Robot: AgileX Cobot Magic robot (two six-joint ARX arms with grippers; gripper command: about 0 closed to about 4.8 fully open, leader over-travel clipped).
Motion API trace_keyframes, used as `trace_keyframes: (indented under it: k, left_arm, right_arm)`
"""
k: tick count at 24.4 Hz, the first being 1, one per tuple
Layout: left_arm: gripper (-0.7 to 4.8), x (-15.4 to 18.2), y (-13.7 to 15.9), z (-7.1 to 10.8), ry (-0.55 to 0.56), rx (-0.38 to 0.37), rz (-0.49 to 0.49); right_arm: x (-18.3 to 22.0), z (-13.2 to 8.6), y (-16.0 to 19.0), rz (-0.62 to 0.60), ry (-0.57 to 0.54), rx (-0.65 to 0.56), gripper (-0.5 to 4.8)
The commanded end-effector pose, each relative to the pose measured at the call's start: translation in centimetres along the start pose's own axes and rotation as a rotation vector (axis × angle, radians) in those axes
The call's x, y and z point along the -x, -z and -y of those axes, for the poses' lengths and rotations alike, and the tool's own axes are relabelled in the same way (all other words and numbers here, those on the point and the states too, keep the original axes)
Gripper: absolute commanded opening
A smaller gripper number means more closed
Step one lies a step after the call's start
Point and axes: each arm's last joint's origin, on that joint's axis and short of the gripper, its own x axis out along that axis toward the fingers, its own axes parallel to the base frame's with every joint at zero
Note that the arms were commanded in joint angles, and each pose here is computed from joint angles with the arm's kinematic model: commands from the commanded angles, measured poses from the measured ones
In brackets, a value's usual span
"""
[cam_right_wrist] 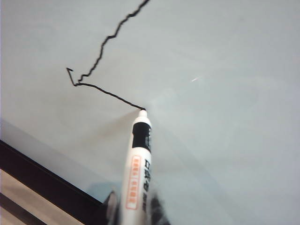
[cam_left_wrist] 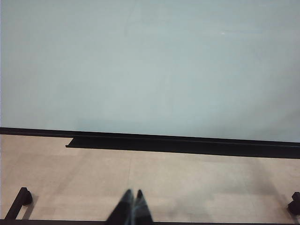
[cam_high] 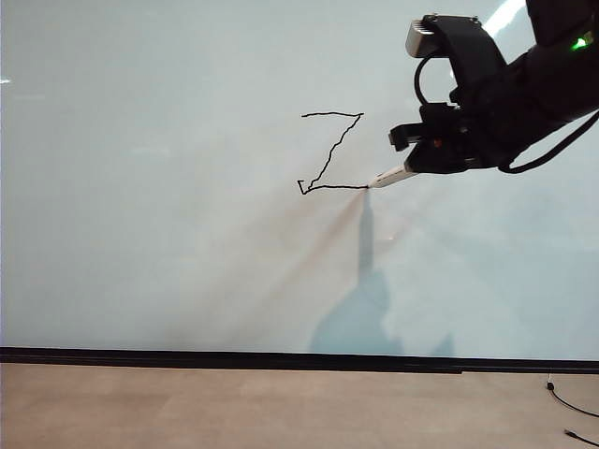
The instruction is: Pick up the pen on the shelf to the right of the whiteboard and write the letter Z.
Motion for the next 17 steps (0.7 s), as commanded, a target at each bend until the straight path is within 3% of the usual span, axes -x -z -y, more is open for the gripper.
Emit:
trace_keyframes:
  k: [1, 8, 11, 17]
  left_arm:
    - [-0.05, 0.0, -0.2, 0.0, 0.001, -0.005, 0.013]
    - [-0.05, 0.0, -0.2, 0.0, 0.001, -0.005, 0.013]
    - [-0.04, 0.0, -0.2, 0.0, 0.000, -0.005, 0.013]
    - [-0.04, 0.0, -0.2, 0.0, 0.001, -0.005, 0.013]
  right_arm:
    - [0.4, 0.3, -0.3, 0.031, 0.038, -0.004, -0.09]
    - [0.5, 0.1, -0.4, 0.049, -0.018, -0.005, -0.09]
    - [1.9, -0.8, -0.8, 0.084, -0.087, 0.002, -0.09]
    - [5.4, -1.5, -1.0, 0.131, -0.105, 0.034, -0.09]
